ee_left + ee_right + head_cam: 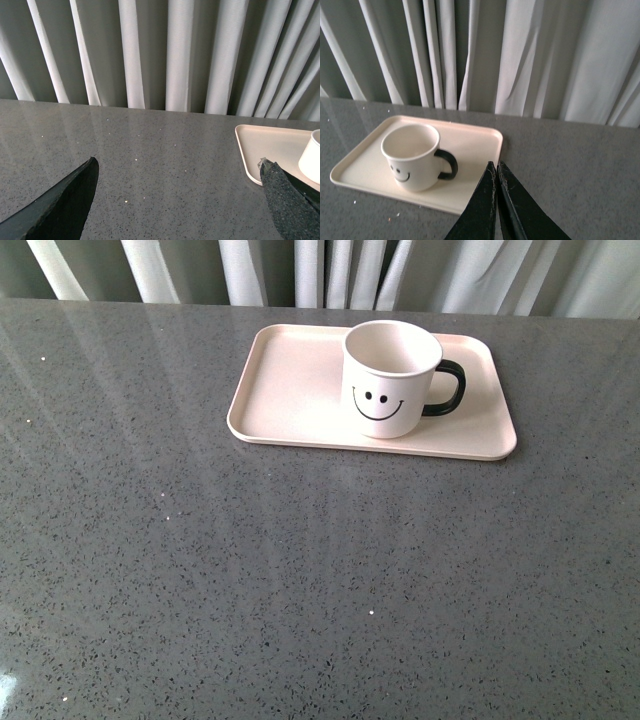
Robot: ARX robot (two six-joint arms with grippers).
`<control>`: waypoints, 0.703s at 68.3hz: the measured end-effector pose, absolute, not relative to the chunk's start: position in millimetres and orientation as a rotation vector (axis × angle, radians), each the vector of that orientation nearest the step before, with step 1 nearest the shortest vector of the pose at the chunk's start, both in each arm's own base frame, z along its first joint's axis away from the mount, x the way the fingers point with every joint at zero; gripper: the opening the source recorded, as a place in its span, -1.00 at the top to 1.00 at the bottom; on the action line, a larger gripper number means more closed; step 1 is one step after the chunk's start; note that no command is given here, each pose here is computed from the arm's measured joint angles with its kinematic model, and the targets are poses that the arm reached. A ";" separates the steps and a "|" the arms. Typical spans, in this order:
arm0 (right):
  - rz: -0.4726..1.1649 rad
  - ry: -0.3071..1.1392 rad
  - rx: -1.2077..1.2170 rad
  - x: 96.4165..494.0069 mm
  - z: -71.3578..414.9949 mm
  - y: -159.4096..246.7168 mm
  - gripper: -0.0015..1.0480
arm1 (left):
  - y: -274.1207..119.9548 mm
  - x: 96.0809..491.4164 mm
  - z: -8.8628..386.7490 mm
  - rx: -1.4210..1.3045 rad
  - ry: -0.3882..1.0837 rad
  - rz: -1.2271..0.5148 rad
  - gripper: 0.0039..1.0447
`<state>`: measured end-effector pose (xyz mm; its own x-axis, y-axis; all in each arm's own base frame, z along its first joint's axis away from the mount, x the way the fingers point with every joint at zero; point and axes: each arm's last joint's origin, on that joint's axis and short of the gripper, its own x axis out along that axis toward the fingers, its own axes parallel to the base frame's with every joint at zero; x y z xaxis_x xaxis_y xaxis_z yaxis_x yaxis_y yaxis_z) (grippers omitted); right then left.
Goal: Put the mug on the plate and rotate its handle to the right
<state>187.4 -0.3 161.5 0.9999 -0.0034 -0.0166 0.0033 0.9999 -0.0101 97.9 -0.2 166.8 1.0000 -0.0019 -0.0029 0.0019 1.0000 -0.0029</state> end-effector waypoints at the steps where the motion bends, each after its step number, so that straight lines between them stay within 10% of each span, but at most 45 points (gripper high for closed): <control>1: -0.003 0.019 -0.010 186.2 160.9 -0.2 0.97 | -0.2 97.9 166.8 -0.003 0.003 -0.002 -0.83; 48: -0.001 -0.003 -0.010 137.8 168.2 -0.1 0.97 | -0.2 97.9 166.8 -0.003 0.003 -0.002 -0.83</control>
